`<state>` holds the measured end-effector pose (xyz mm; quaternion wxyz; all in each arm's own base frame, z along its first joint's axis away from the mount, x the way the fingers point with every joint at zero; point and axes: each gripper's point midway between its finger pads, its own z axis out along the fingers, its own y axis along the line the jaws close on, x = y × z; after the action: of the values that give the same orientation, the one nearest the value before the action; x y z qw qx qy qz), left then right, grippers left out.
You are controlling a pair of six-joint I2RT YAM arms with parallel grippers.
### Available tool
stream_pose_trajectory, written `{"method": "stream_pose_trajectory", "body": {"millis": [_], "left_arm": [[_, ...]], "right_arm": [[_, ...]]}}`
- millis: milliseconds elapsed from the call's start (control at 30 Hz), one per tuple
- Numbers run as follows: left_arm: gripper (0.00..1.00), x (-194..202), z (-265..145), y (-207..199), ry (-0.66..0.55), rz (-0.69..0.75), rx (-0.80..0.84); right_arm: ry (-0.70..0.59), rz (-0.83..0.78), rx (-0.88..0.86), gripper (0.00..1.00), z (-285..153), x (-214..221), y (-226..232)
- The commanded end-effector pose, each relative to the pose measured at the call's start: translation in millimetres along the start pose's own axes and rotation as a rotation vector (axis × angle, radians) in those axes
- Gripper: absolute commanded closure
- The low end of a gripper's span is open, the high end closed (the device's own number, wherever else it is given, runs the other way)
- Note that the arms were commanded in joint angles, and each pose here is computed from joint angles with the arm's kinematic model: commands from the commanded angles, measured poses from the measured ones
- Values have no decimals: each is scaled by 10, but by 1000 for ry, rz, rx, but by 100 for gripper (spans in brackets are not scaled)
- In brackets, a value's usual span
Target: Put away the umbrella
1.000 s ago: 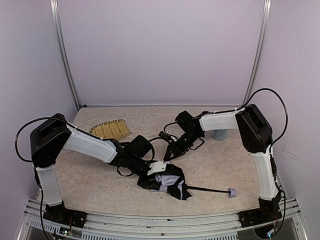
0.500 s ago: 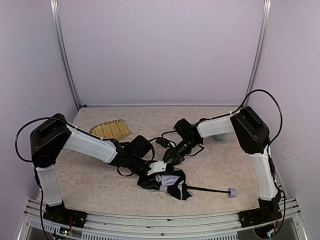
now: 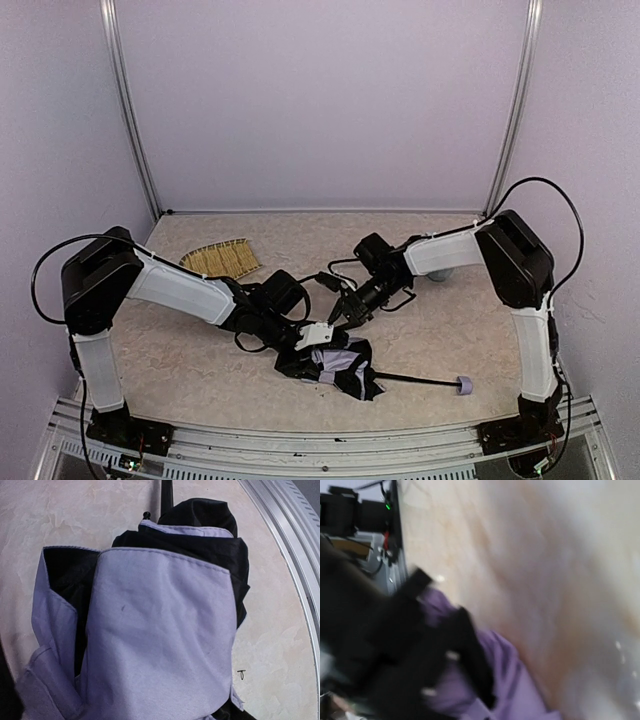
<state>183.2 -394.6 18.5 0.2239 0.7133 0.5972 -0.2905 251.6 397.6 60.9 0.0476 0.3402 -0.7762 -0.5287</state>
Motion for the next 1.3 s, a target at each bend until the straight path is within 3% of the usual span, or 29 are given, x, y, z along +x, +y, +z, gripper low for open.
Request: {"method": "stream_pose_trajectory", "body": {"millis": [0,400,567,633,767,833,1033,1267], "left_arm": [[100,592,145,-205,201,-65,53],[100,605,161,-213,208,-67,64],[100,605,162,-213,209,-63,67],[100,609,165,-225,211,-62,73],[100,600,164,-223,212,-64,74],[100,591,164,-218,211,-62,73],[100,602,168,-218,215,-63,74],[100,608,177,-214,219,-57,74]], "right_arm": [[-123,-117,17,100,-305,-354,319],[-157,-130,59,100,-417,-301,291],[-176,-153,169,100,-515,-320,206],[-180,-93,237,91,-563,-307,30],[-220,28,286,52,-654,-237,-243],[-201,69,303,41,-621,-171,-352],[-139,146,256,36,-334,-10,-544],[-105,113,162,41,95,-198,-448]]}}
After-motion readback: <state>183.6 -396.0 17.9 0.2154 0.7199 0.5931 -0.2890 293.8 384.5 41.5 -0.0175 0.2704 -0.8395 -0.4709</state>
